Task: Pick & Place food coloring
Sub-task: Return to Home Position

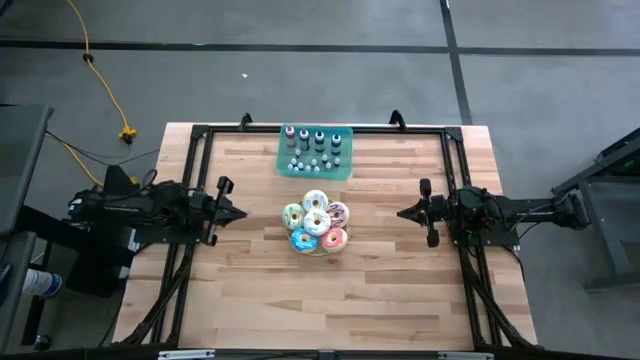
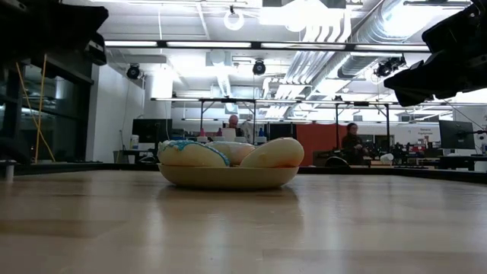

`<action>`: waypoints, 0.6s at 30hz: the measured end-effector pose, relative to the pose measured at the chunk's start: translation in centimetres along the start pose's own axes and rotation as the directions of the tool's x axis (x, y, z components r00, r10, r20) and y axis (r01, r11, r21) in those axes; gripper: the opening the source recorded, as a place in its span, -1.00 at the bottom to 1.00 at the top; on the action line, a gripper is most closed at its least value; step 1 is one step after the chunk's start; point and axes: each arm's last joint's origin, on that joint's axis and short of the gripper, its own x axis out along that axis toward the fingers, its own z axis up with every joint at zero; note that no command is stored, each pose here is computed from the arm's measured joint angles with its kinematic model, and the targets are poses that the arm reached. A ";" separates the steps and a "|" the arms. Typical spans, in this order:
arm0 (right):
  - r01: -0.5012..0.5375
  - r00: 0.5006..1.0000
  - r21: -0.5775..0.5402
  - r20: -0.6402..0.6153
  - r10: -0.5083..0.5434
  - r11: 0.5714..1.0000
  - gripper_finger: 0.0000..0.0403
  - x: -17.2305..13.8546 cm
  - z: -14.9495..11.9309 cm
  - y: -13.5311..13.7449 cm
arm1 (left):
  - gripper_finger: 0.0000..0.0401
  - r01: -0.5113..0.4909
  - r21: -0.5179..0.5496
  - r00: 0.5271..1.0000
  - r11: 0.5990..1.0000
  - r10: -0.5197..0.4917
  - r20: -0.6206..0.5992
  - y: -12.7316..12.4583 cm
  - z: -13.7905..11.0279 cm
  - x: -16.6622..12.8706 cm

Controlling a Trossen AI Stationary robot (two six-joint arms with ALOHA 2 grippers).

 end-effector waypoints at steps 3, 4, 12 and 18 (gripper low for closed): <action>0.000 1.000 0.000 0.000 0.000 1.000 -1.00 0.0 0.0 0.0 | -1.00 -0.021 0.020 1.000 1.000 0.021 0.006 0.0 0.0 -0.1; 0.000 1.000 0.000 0.000 0.000 1.000 -1.00 0.0 0.0 0.0 | -1.00 -0.039 0.022 0.999 0.999 0.039 0.001 0.1 0.0 -0.2; 0.000 1.000 0.000 0.000 0.000 1.000 -1.00 0.0 0.0 0.0 | -1.00 -0.332 0.017 0.940 0.943 0.333 -0.073 0.9 -0.7 -0.7; 0.000 1.000 0.000 0.000 0.000 1.000 -1.00 0.0 0.0 0.0 | -1.00 -0.292 0.021 0.943 0.956 0.292 -0.158 0.7 -1.6 -0.7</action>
